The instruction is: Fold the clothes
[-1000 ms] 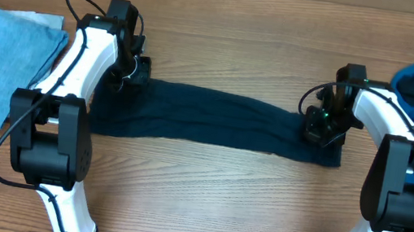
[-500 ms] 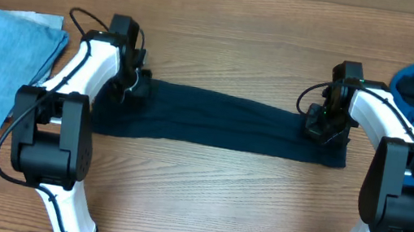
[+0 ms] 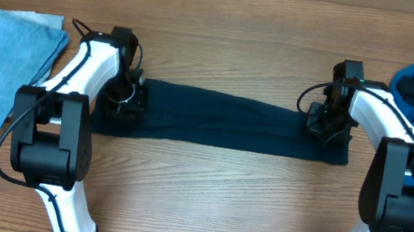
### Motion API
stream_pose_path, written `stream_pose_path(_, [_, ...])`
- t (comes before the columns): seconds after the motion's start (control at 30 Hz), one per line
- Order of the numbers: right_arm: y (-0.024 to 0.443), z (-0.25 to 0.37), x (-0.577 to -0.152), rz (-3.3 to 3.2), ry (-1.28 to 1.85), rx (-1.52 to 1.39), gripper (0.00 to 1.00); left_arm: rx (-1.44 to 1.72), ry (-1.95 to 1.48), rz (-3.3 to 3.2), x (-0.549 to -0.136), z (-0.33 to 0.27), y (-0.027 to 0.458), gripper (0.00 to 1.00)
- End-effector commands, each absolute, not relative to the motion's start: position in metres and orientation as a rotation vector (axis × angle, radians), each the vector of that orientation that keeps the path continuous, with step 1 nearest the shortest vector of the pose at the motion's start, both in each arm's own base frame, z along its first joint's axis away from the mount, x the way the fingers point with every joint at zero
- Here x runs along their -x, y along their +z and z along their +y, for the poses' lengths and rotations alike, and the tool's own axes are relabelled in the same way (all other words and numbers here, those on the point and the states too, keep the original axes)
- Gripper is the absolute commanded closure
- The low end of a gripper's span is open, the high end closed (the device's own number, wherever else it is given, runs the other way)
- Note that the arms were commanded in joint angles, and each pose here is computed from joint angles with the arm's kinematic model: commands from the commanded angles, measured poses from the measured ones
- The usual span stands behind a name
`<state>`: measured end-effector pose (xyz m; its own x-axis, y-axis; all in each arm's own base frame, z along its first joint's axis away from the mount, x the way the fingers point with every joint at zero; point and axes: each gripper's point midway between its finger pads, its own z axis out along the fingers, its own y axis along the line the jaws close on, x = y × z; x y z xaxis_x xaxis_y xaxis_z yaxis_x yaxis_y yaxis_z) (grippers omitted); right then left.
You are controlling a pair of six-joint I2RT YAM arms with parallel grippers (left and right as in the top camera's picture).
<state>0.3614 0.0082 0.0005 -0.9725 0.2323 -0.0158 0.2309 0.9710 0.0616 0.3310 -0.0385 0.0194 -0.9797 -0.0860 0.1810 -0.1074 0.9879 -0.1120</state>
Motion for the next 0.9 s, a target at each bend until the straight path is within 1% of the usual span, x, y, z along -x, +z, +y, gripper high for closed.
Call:
stream_pose_path(0.0, [0.012, -0.006, -0.377, 3.062, -0.004, -0.367, 0.96, -0.134, 0.067, -2.974, -0.333, -0.024, 0.015, 0.95])
stream_pose_path(0.03, [0.023, -0.006, -0.386, 3.043, 0.000, -0.365, 0.96, -0.134, 0.052, -2.982, -0.335, -0.022, 0.015, 0.95])
stream_pose_path(0.1, [0.062, -0.001, -0.413, 2.979, 0.049, -0.336, 0.96, -0.147, 0.054, -2.994, -0.338, -0.023, 0.015, 0.94])
stream_pose_path(0.17, [0.089, 0.015, -0.426, 2.950, 0.141, -0.236, 0.96, -0.149, 0.054, -2.993, -0.338, -0.023, 0.015, 0.94])
stream_pose_path(0.23, [0.106, 0.046, -0.426, 2.943, 0.336, -0.030, 0.96, -0.149, 0.059, -2.993, -0.338, -0.024, 0.015, 0.95])
stream_pose_path(0.3, [0.113, 0.087, -0.411, 2.929, 0.572, 0.238, 0.96, -0.150, 0.060, -3.001, -0.340, -0.024, 0.014, 0.95])
stream_pose_path(0.33, [0.113, 0.106, -0.398, 2.929, 0.646, 0.393, 0.96, -0.151, 0.062, -3.006, -0.341, -0.024, 0.014, 0.94])
stream_pose_path(0.43, [0.097, 0.146, -0.370, 2.923, 0.657, 0.713, 0.96, -0.159, 0.103, -3.024, -0.346, -0.029, 0.014, 0.96])
stream_pose_path(0.5, [0.083, 0.160, -0.366, 2.909, 0.582, 0.801, 0.96, -0.160, 0.139, -3.031, -0.349, -0.034, 0.014, 0.96])
stream_pose_path(0.57, [0.069, 0.162, -0.368, 2.893, 0.505, 0.836, 0.96, -0.159, 0.141, -3.034, -0.350, -0.034, 0.014, 0.96])
stream_pose_path(0.73, [0.027, 0.160, -0.357, 2.893, 0.498, 0.841, 0.96, -0.159, 0.141, -3.036, -0.350, -0.034, 0.014, 0.96])
stream_pose_path(0.87, [0.015, 0.158, -0.351, 2.907, 0.499, 0.829, 0.96, -0.160, 0.142, -3.042, -0.352, -0.034, 0.014, 0.95])
